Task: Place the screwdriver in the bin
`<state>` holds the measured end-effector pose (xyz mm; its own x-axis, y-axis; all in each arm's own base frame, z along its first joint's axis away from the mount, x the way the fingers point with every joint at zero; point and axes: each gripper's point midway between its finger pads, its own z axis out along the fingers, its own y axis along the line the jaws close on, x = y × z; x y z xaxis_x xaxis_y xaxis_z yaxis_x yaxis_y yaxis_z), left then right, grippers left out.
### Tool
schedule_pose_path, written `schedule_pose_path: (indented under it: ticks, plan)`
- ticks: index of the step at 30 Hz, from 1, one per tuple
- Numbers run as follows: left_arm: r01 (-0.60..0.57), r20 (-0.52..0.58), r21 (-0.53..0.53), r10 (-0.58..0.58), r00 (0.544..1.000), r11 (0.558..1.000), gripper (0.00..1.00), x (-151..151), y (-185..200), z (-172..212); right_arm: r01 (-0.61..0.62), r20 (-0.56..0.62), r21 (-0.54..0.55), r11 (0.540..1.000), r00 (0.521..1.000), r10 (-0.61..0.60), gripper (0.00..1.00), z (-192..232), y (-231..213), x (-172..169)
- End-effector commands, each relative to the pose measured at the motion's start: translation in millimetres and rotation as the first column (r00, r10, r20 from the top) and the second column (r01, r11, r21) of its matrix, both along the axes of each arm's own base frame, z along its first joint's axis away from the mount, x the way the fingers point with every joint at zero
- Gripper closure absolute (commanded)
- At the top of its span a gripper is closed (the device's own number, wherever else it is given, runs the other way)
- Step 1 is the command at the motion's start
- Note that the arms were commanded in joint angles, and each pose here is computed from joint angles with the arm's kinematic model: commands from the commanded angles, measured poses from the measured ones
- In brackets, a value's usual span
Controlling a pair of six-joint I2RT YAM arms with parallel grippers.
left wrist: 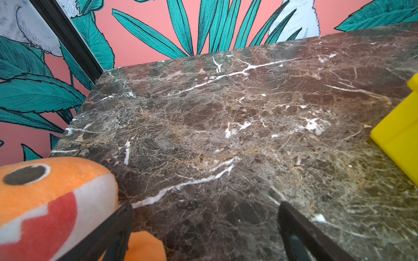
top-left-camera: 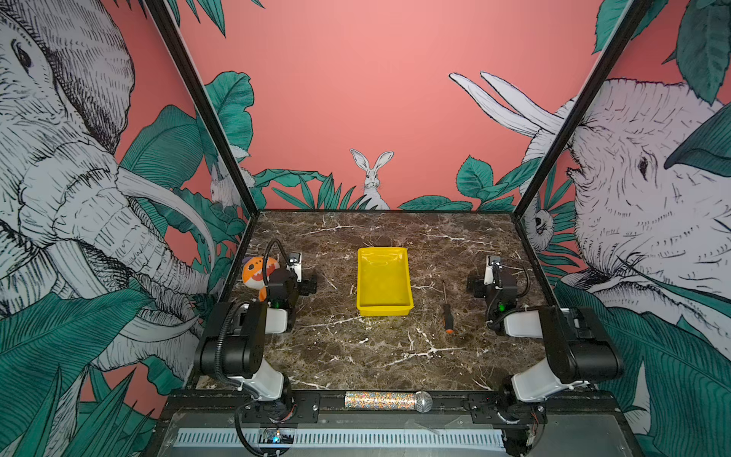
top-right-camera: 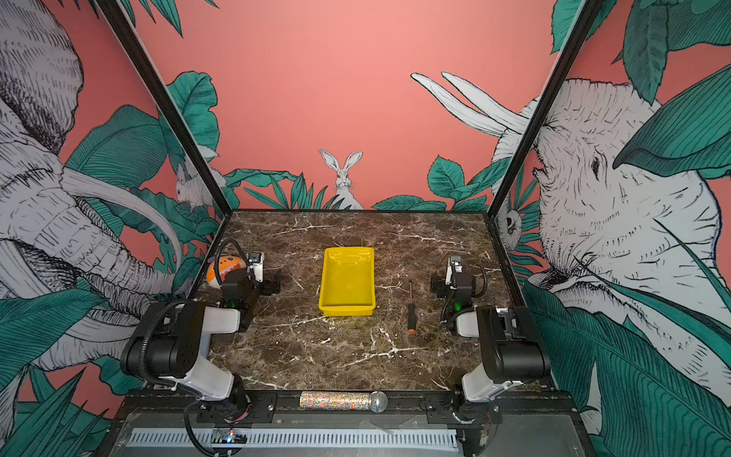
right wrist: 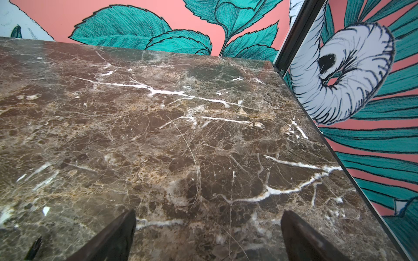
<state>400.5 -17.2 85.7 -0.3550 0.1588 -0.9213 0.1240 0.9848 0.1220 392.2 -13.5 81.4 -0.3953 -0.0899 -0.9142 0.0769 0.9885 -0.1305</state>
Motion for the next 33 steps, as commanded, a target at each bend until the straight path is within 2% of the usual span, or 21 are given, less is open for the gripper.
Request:
schedule_pose_path:
  ticks: [1,11,13,17,20,22,24,28,31,33]
  plan:
    - [-0.005,0.024,-0.001,0.005,1.0,1.0,0.0,3,0,10,0.008,0.056,0.005,1.0,0.998,-0.008,0.01,13,0,5]
    - [-0.049,0.03,0.0,0.049,0.998,0.999,0.0,3,7,11,0.007,0.056,0.008,1.0,0.998,-0.007,0.01,13,0,5]
    - [-0.125,0.076,0.021,0.123,0.989,0.992,0.0,-1,17,27,0.01,0.057,0.01,1.0,0.998,-0.01,0.01,18,-1,5]
    - [-0.209,-0.009,-0.003,0.209,0.978,0.978,0.0,-12,27,87,0.036,0.012,0.016,0.999,0.999,-0.036,0.01,48,-4,2]
    - [-0.247,-0.022,-0.108,0.246,0.969,0.963,0.0,-17,27,144,0.147,-0.042,0.11,0.983,0.989,-0.143,0.01,77,-14,-3]
    - [-0.311,-0.096,-0.177,0.298,0.95,0.934,0.0,-24,30,171,0.182,-0.076,0.176,0.967,0.982,-0.171,0.01,97,-13,-8]
    - [-0.31,-0.157,-0.204,0.282,0.947,0.928,0.0,-27,24,190,0.145,-0.091,0.217,0.965,0.988,-0.128,0.01,115,-4,-10]
    - [-0.215,-0.218,-0.281,0.156,0.963,0.935,0.0,-31,0,215,0.086,-0.158,0.277,0.957,0.987,-0.043,0.01,144,14,-22]
    - [-0.164,-0.258,-0.291,0.088,0.962,0.943,0.0,-35,-12,214,0.041,-0.219,0.298,0.954,0.975,0.027,0.01,154,26,-35]
    - [-0.13,-0.3,-0.306,0.034,0.953,0.943,0.0,-37,-21,203,-0.02,-0.218,0.334,0.942,0.971,0.097,0.01,160,39,-43]
